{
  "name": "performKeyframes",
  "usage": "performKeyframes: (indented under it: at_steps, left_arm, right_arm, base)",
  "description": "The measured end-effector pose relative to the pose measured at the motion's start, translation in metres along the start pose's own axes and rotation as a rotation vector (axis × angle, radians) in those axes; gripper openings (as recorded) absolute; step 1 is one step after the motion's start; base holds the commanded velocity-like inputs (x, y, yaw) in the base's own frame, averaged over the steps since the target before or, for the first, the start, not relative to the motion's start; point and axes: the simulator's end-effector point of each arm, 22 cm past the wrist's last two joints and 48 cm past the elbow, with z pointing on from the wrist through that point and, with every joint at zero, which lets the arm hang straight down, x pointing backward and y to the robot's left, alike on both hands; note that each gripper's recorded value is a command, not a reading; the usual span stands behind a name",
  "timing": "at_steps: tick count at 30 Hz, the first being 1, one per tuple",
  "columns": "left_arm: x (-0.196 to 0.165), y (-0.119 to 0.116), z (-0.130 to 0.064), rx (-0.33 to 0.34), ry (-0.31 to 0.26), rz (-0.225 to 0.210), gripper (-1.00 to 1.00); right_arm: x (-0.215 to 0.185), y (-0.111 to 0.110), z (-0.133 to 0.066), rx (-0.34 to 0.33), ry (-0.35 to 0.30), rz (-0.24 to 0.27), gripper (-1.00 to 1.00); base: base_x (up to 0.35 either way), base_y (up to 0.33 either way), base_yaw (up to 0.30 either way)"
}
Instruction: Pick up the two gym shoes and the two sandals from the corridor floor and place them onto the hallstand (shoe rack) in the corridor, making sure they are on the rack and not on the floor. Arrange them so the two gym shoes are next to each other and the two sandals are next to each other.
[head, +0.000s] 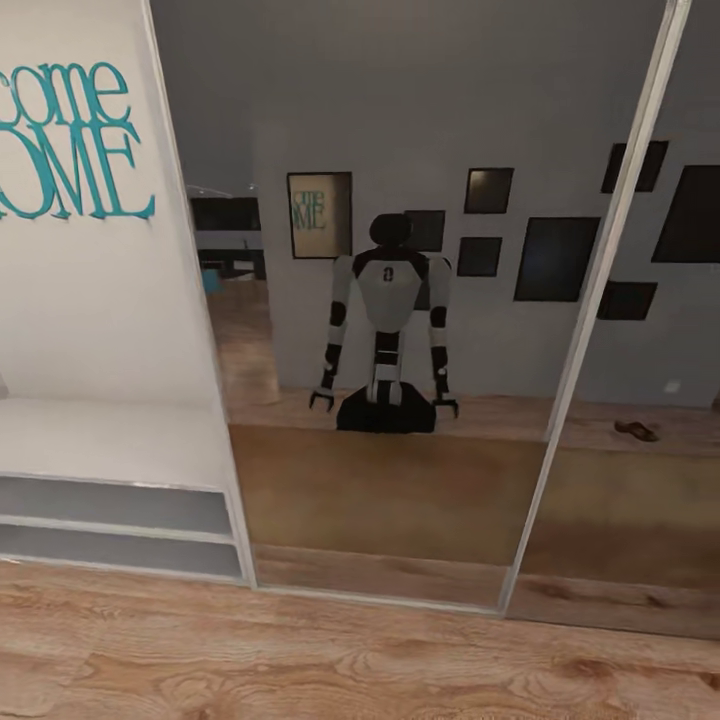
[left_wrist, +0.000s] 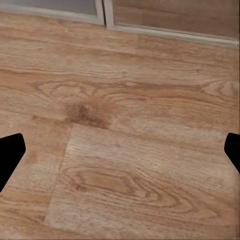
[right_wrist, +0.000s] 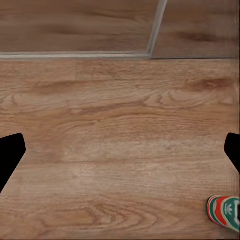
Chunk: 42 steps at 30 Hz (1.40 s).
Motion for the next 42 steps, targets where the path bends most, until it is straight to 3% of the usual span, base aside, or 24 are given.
performKeyframes:
  at_steps: [21,42]
  left_arm:
    - [-0.002,-0.001,0.001,0.003,-0.003,0.003,1.0]
    - [0.036,-0.002,0.026,0.004,0.021,0.007,1.0]
  right_arm:
    - [0.003,0.0,0.0,0.0,0.007,-0.001,1.0]
    - [0.039,-0.001,0.023,0.005,0.025,-0.002,1.0]
  base:
    - [0.0,0.0,-0.265]
    - [0.0,0.0,-0.227]
